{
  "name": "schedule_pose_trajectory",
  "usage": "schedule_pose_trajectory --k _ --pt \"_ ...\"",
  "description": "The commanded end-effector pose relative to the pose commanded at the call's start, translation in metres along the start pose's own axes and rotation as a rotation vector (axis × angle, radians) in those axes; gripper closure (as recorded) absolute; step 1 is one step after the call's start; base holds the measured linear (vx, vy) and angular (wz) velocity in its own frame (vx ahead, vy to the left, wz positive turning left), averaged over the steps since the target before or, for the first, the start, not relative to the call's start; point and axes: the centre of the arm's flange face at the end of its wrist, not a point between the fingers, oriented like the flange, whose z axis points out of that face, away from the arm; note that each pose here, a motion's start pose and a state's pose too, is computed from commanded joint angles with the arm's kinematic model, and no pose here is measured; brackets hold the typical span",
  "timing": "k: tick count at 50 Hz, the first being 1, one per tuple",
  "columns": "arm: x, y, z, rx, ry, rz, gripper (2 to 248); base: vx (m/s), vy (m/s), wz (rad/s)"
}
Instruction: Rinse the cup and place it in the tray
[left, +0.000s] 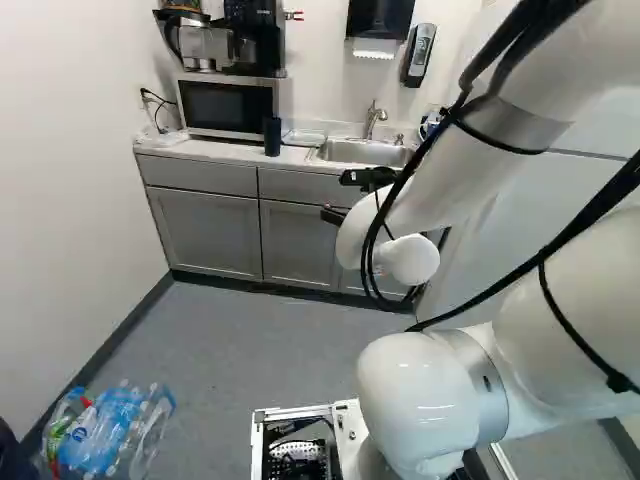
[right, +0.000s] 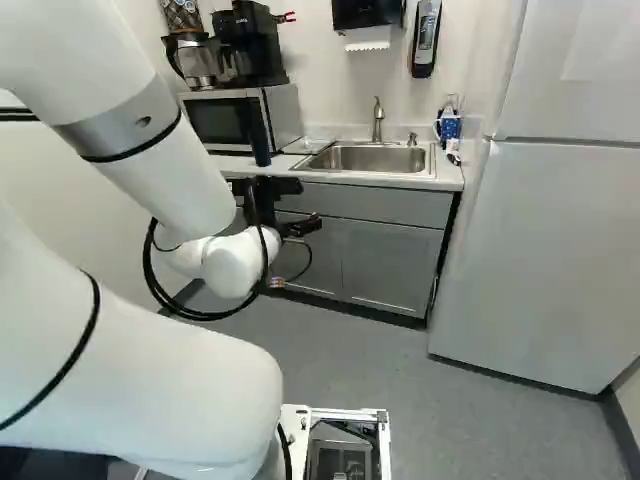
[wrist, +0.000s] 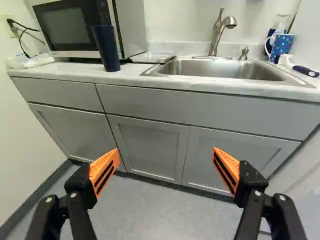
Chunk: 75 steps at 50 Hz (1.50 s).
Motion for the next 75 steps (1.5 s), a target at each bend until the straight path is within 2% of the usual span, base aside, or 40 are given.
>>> schedule_pose_trajectory --k 75 --pt "0.09 0.0 0.035 0.0 0.18 0.0 3 0.0 0.0 0.0"
